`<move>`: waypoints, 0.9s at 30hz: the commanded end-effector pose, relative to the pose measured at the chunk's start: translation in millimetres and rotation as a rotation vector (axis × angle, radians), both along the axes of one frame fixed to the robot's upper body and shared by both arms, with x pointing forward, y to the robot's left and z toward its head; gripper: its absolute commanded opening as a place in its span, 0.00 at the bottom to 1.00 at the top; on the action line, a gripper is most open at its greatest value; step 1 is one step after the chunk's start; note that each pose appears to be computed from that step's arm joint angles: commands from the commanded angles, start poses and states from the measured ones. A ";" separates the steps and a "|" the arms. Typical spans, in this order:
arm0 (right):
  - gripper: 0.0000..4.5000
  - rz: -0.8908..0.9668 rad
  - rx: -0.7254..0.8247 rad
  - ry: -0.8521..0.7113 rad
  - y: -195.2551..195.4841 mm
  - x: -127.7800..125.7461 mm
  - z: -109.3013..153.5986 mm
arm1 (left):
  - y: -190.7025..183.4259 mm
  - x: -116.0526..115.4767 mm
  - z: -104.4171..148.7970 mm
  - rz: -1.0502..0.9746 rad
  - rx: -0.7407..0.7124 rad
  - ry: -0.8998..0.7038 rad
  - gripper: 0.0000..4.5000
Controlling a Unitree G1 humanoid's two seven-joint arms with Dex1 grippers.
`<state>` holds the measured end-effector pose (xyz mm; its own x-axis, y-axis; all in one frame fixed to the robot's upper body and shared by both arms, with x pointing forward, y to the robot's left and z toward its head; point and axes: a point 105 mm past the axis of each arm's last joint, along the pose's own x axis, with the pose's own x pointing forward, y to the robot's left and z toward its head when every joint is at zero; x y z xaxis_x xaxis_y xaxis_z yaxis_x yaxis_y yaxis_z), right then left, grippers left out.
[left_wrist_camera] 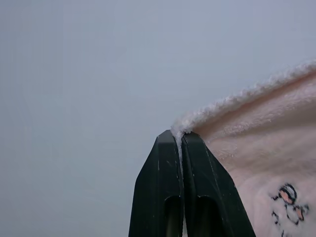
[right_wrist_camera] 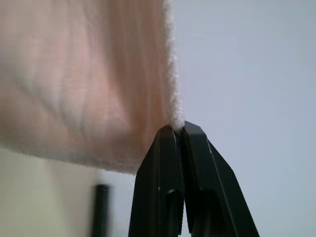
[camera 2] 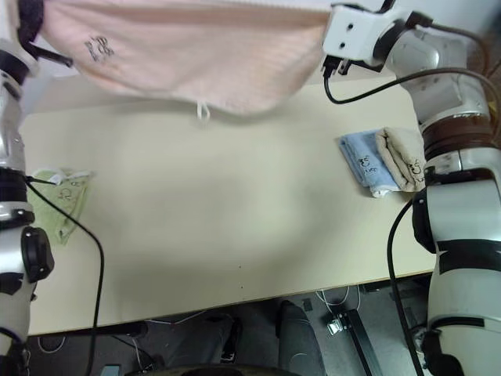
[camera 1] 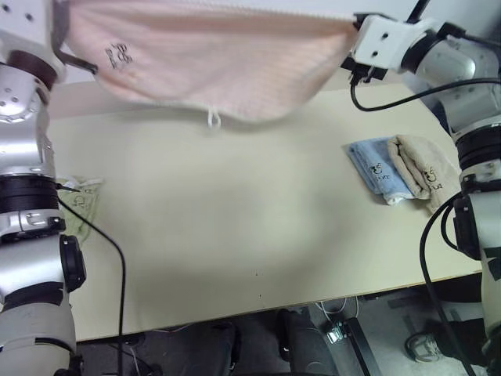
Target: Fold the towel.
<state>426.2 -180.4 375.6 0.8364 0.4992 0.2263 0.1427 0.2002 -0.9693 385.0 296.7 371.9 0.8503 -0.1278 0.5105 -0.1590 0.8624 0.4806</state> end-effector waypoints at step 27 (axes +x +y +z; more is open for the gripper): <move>0.02 0.160 -0.159 1.289 -44.9 -139.6 -201.5 | -49.9 -179.4 -234.0 -0.551 0.019 1.150 0.00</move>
